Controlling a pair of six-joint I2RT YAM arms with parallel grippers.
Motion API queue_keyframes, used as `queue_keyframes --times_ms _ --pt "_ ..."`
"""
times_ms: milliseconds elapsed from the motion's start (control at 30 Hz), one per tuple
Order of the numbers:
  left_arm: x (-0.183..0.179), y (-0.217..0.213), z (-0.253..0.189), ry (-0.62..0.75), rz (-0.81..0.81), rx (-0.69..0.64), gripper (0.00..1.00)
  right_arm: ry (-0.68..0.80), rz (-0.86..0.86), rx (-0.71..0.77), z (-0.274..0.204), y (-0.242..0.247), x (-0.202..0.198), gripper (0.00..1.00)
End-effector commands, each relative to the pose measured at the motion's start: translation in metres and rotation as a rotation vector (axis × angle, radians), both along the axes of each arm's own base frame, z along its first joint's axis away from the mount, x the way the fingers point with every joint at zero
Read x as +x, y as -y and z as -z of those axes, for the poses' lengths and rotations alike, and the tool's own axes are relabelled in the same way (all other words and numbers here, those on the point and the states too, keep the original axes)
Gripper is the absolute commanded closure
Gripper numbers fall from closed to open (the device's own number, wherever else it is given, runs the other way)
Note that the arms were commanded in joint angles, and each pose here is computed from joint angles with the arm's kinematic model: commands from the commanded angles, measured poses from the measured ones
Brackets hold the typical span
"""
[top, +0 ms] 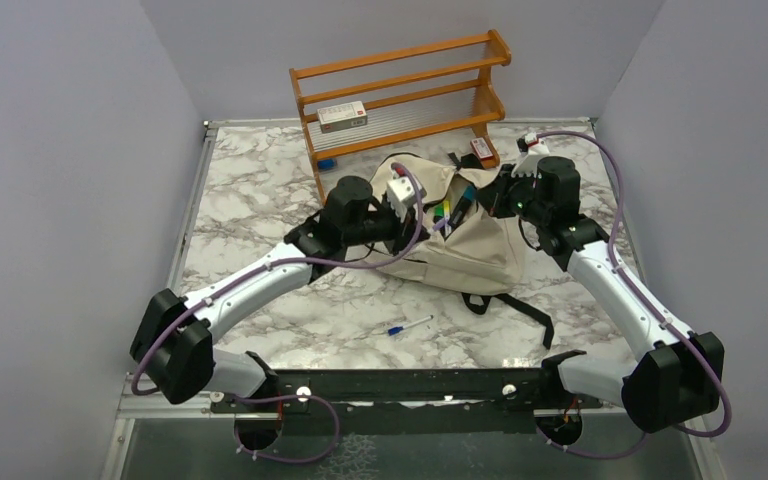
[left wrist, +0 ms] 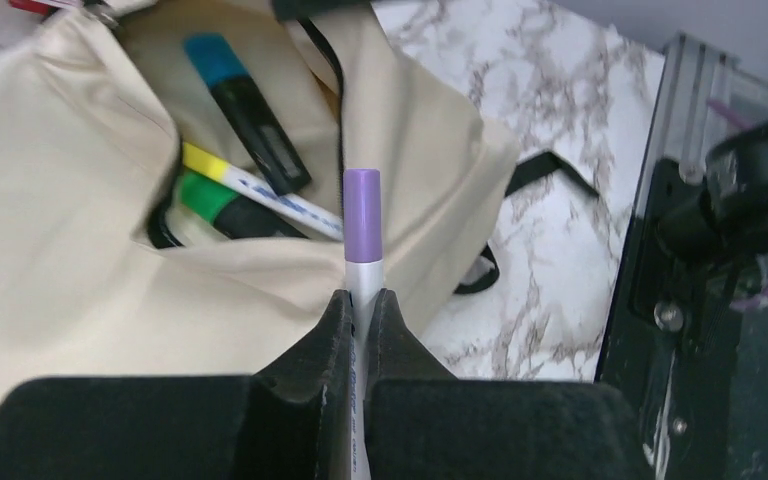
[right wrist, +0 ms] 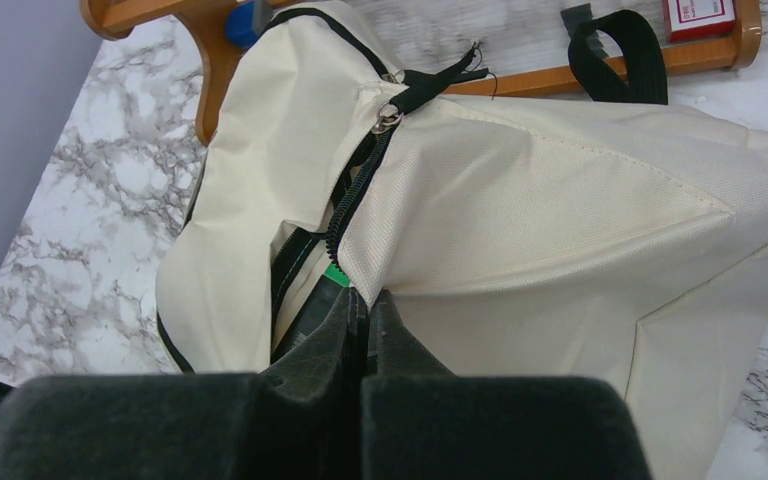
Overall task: Pack the student bag
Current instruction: Place the stationery in the student bag.
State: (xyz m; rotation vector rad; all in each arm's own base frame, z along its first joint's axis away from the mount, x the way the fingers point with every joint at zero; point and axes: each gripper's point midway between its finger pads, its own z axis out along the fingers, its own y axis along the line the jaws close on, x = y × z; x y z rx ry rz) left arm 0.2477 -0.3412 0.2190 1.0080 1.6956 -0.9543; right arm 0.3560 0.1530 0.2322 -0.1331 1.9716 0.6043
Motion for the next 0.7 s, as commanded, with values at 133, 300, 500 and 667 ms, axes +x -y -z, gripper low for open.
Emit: queue_keyframes --times_ms 133,300,500,667 --pt "0.046 0.004 -0.026 -0.238 -0.208 0.047 1.0 0.097 0.002 0.019 -0.029 0.0 0.004 0.99" --pt "0.056 0.009 -0.007 -0.332 -0.236 0.121 1.0 0.093 0.011 0.018 -0.029 0.002 0.003 0.99" --pt "0.067 0.022 -0.008 -0.368 -0.235 0.123 1.0 0.09 0.005 0.023 -0.027 0.0 0.002 0.99" --pt "0.079 0.033 0.001 -0.41 -0.254 0.136 1.0 0.074 -0.017 0.044 -0.021 -0.004 -0.001 0.99"
